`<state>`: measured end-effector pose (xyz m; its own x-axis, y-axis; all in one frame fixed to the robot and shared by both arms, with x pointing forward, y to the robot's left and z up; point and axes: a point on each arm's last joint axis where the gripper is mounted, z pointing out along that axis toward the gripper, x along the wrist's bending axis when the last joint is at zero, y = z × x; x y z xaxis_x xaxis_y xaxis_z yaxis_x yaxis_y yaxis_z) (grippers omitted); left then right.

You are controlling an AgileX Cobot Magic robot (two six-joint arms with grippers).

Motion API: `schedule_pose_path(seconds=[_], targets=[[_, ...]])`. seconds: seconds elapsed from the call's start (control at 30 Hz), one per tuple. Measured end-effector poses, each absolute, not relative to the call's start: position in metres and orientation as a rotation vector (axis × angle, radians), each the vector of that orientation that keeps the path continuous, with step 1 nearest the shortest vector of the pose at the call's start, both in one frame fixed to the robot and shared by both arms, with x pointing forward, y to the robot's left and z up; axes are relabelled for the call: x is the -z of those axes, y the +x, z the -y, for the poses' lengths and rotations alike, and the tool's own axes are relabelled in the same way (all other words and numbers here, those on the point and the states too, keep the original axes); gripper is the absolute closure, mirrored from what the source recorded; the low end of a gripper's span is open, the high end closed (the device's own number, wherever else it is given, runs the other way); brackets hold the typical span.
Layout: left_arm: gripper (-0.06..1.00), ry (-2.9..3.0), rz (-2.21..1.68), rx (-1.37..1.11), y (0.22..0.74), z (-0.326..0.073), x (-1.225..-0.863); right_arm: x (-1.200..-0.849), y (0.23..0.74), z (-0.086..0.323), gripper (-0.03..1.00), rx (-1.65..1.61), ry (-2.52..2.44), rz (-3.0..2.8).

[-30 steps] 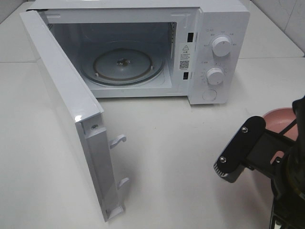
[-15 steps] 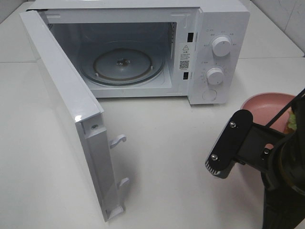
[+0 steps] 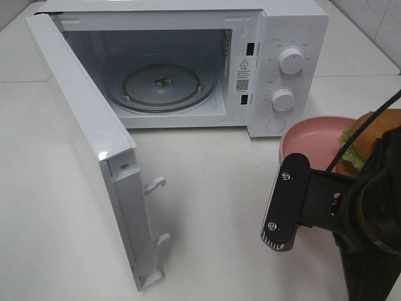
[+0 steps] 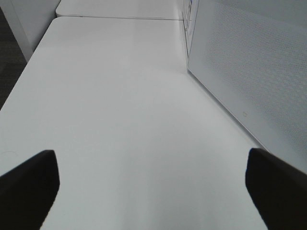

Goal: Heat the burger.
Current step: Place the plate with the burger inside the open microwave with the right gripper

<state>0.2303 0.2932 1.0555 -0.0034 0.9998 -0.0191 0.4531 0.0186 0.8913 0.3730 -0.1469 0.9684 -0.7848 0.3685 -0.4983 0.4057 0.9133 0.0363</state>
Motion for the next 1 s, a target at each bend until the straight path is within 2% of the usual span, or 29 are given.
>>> schedule_pose_path(seconds=[1.0], targets=[[-0.03, 1.531, -1.554, -0.933, 0.23, -0.293, -1.055, -0.968, 0.376, 0.129, 0.92, 0.036, -0.266, -2.602]])
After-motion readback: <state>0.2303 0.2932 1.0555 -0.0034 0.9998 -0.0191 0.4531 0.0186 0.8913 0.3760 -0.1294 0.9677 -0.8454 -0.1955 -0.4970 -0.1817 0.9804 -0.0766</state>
